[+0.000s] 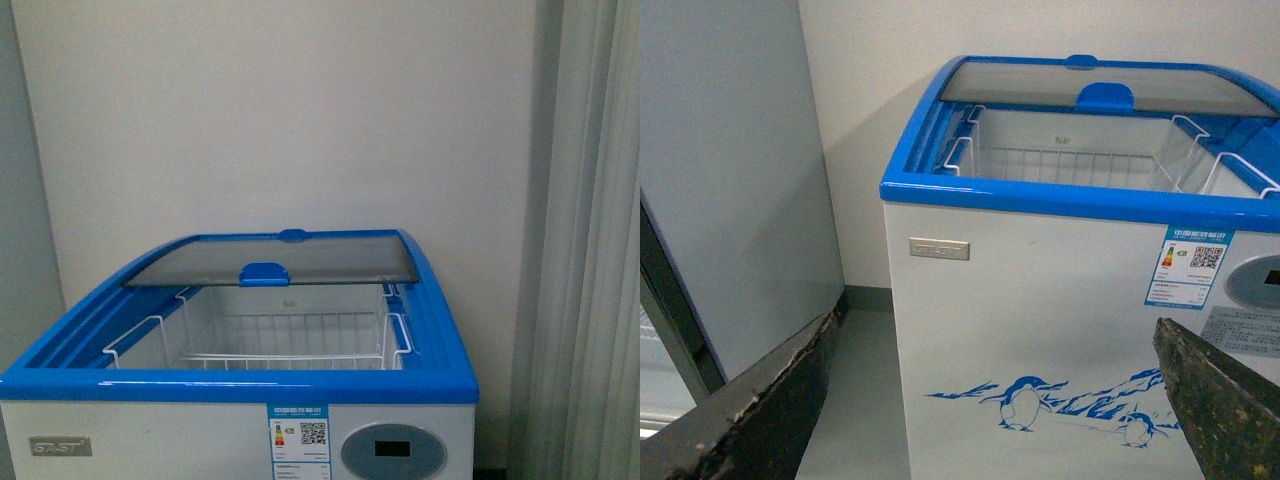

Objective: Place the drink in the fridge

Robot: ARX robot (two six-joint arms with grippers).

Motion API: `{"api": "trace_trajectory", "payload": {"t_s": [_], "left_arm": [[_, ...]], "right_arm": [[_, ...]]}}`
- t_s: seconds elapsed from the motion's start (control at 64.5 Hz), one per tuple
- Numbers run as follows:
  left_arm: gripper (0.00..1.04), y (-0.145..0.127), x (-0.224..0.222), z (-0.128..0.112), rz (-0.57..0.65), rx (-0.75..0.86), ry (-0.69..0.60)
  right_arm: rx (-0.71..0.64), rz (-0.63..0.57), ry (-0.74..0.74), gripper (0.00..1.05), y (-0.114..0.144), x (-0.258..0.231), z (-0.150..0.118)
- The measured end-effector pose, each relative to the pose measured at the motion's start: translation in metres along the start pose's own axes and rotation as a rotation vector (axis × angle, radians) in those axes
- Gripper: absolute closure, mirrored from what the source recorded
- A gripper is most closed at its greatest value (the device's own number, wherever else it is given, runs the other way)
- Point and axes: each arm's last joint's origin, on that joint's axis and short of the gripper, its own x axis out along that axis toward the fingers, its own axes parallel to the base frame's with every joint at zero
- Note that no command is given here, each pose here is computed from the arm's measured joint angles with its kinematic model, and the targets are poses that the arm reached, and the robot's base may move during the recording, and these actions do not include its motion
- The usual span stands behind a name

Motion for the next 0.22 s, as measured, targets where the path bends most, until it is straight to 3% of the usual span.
{"api": "trace_trajectory", "payload": {"t_s": [0.217], "left_arm": [[0.08,0.0000,0.0000,0.0000,0.000,0.000,0.000]], "right_arm": [[0.000,0.000,0.000,0.08,0.0000,0.0000,0.0000]]}}
